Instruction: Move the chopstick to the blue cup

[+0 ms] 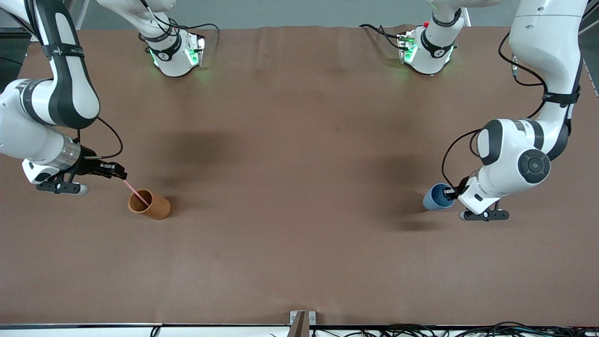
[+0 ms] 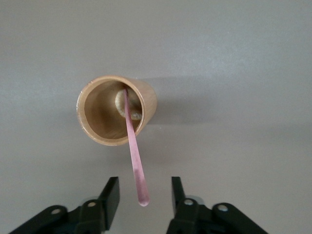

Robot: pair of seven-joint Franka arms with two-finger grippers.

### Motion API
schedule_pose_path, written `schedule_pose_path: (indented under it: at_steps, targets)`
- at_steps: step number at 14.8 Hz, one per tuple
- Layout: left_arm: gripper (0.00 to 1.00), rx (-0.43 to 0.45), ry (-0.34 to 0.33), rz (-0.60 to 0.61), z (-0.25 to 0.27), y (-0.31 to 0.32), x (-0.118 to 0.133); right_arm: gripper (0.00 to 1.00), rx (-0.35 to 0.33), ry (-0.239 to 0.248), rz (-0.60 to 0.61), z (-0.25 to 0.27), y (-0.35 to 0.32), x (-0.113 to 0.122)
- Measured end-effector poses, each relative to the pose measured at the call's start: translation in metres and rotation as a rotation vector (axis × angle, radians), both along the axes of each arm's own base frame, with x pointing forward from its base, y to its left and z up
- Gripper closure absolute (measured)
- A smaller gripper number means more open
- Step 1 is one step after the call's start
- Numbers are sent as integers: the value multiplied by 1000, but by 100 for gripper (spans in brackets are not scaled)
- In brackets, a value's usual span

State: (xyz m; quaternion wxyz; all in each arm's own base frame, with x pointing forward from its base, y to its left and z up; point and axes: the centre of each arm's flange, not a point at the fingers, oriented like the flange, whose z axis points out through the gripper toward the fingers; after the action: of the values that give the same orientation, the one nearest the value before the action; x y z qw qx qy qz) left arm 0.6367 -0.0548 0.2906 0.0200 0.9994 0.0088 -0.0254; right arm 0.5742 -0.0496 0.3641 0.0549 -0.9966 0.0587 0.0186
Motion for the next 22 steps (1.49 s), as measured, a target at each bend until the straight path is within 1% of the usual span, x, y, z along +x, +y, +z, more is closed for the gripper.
schedule_pose_path:
  at_steps: [1, 2, 3, 4, 5, 6, 7, 9, 11, 12, 14, 16, 18, 20, 22]
  targets:
    - [95, -5, 4, 27, 20, -10, 6, 57, 1, 2, 0, -1, 0, -1]
    - [95, -14, 9, 63, 41, -28, 9, 58, 1, 3, 0, -1, 0, -1]
    - [95, -24, 14, 106, 60, -51, 10, 63, 1, 3, 1, -1, 0, -1]
    - [95, -37, 19, 150, 74, -80, 7, 63, 1, 3, 1, -1, 1, -1]
    - [95, -52, 24, 194, 82, -114, 1, 67, 1, 3, 1, -1, 1, -1]
    - [95, -64, 31, 231, 86, -147, -7, 80, 1, 3, 2, -1, 1, -1]
    - [95, -70, 41, 260, 87, -180, -17, 89, 5, 1, 2, 0, 2, -1]
    - [95, -62, 68, 315, 79, -244, -39, 90, 8, -6, 5, 3, 4, 0]
    - [95, -43, 95, 339, 60, -300, -63, 90, 8, -6, 5, 5, 3, 0]
    - [95, -39, 101, 351, 49, -326, -74, 90, 9, -1, 7, 7, 4, 1]
    - [95, -38, 96, 389, 30, -369, -87, 90, 22, 26, 15, 23, 7, 5]
    - [95, -19, 88, 417, 15, -393, -96, 90, 71, 52, 14, 58, 11, 11]
    - [95, -29, 82, 436, -1, -405, -99, 90, 106, 71, 7, 104, 15, 15]
    - [95, -49, 81, 448, -18, -417, -104, 90, 116, 87, -14, 152, 20, 15]
    - [95, -55, 83, 451, -29, -425, -109, 90, 117, 109, -22, 203, 27, 9]
